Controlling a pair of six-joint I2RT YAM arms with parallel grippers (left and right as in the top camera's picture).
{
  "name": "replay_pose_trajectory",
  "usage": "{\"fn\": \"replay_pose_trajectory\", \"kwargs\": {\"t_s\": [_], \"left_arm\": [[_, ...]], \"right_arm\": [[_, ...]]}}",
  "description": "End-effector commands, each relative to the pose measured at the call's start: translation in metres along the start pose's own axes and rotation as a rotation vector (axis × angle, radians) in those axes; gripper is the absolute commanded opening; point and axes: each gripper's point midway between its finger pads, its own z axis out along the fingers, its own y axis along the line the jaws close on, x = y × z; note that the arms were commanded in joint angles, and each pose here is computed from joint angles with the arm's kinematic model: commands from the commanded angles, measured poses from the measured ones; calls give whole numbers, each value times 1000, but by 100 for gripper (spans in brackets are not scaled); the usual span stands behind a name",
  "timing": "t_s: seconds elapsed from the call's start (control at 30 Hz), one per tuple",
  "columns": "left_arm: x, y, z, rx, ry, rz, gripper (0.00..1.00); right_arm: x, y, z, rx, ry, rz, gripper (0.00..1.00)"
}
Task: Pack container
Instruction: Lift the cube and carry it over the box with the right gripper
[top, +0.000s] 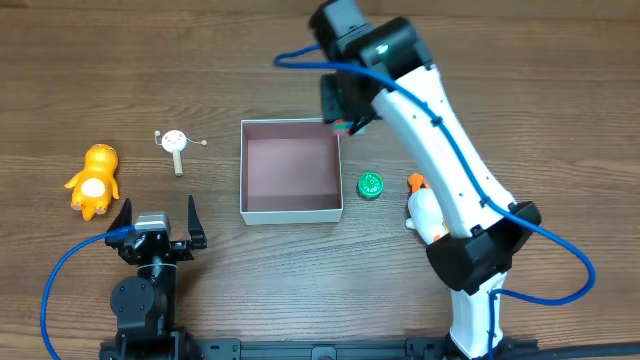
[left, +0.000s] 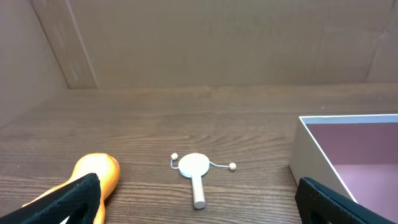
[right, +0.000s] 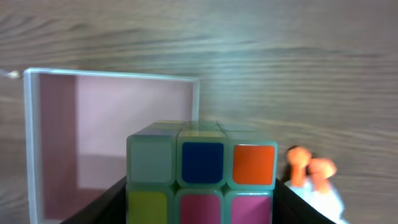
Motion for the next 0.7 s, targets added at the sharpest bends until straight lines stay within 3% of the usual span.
{"fn": "replay_pose_trajectory", "kwargs": {"t_s": [0.0, 0.17, 0.3, 0.67], "left_arm": [[0, -2, 0, 13, -5, -7, 100], [0, -2, 0, 13, -5, -7, 100], [0, -2, 0, 13, -5, -7, 100], [0, -2, 0, 13, -5, -7, 100]], "right_arm": [[12, 32, -21, -43, -32, 66, 51], [36, 68, -26, -62, -25, 117, 50], [31, 73, -8, -31, -62, 141, 51], [5, 47, 63, 41, -111, 55, 52]]}}
